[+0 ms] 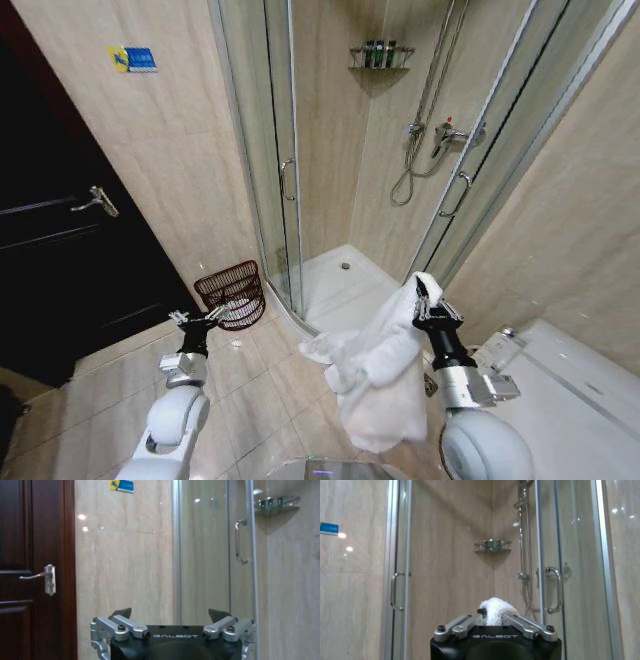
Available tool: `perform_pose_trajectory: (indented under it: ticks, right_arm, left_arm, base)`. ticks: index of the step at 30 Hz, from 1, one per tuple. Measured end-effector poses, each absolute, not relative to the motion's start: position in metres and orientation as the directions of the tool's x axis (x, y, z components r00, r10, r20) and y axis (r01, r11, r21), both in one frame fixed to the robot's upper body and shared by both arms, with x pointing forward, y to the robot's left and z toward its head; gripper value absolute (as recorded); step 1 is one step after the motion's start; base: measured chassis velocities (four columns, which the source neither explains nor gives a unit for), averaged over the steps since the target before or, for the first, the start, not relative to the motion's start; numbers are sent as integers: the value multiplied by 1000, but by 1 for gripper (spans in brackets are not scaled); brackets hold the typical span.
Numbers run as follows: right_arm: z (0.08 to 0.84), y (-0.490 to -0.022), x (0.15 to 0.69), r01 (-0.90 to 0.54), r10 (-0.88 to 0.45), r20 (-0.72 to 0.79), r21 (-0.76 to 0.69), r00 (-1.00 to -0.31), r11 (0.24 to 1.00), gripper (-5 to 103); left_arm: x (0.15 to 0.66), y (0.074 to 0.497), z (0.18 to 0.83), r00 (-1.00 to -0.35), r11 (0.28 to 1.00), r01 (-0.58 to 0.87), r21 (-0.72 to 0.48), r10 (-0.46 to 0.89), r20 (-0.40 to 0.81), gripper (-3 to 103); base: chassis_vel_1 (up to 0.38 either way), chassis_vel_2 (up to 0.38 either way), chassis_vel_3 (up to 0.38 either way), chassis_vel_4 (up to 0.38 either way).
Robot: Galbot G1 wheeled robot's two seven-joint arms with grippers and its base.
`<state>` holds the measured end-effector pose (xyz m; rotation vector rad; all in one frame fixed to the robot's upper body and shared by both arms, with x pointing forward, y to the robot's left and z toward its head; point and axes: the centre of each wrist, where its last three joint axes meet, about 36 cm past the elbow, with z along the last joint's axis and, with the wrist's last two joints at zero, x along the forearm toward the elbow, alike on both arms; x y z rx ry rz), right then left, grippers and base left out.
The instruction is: Discard the used towel into the hamper.
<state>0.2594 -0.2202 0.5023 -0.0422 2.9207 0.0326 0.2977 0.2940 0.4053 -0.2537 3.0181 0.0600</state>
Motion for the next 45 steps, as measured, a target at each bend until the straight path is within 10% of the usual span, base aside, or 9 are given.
perform_pose_trajectory:
  ticks: [45]
  right_arm:
    - [510,-215,252,-18,-35,-235,-77,-971,997,3]
  left_arm:
    - [296,288,417,-980,990,-137,40,-129,-151,100]
  base:
    - [30,20,-18,-27]
